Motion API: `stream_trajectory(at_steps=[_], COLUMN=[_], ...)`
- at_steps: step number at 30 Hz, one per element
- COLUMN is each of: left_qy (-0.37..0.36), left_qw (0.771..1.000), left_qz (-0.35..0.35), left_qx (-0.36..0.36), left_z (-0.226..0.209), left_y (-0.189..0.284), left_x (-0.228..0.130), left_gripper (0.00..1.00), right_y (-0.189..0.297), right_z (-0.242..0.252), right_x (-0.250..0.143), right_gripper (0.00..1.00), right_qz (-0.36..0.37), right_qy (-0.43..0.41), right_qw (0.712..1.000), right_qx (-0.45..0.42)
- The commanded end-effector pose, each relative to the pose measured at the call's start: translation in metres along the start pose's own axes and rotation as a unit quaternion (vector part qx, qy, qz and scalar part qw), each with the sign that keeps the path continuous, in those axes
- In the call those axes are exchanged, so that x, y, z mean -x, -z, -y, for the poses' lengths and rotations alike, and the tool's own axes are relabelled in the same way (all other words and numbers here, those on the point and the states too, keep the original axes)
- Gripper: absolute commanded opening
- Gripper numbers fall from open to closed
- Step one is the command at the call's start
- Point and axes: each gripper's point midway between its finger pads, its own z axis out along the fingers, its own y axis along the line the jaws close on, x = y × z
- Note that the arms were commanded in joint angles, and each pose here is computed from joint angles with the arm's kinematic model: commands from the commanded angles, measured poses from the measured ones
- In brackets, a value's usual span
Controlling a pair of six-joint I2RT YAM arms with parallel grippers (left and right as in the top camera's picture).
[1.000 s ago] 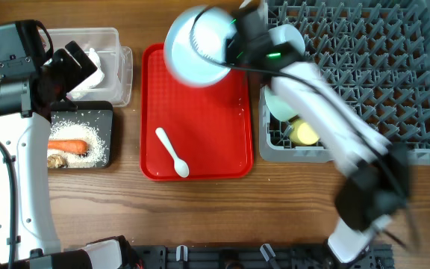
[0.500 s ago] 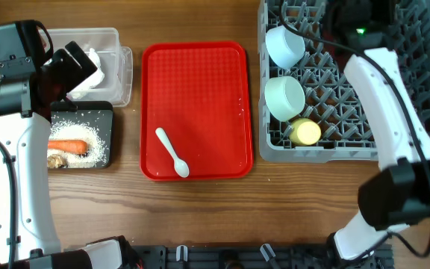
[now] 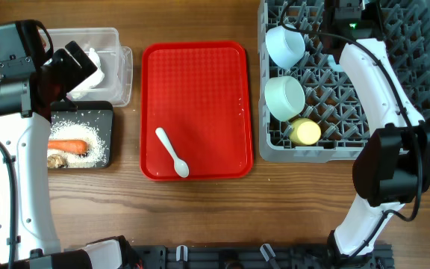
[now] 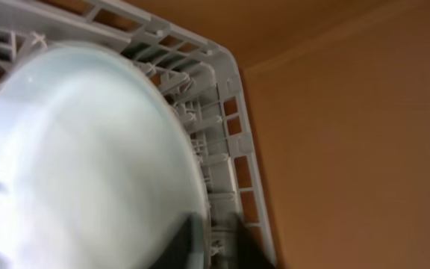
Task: Sort waste into correct bins and load items into the dishwasher rack
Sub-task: 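Lift the plate and stand it upright in the rack, then reach the right gripper to the white spoon on the red tray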
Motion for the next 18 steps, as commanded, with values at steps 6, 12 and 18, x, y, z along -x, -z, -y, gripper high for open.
stream_trajectory(at_steps=[6,12,18], left_qy=[0.004,0.004,0.004], left_qw=[1.0,1.0,1.0], left_qz=[0.009,0.009,0.009], left_qx=[0.002,0.002,0.002], left_z=[-0.001,-0.001,-0.001], left_y=[0.002,0.002,0.002], left_x=[0.006,0.006,0.006], left_gripper=[1.0,1.0,1.0], right_y=[0.121,0.351,0.393], right_z=[-0.007,-0.164,-0.324], right_x=[0.048,0.021,-0.081], right_gripper=[1.0,1.0,0.98], right_qz=[0.115,0.094,-0.045], right_qy=[-0.162,-0.056,0.069], right_qw=[0.956,0.681,0.721], right_qx=[0.214,0.724,0.688])
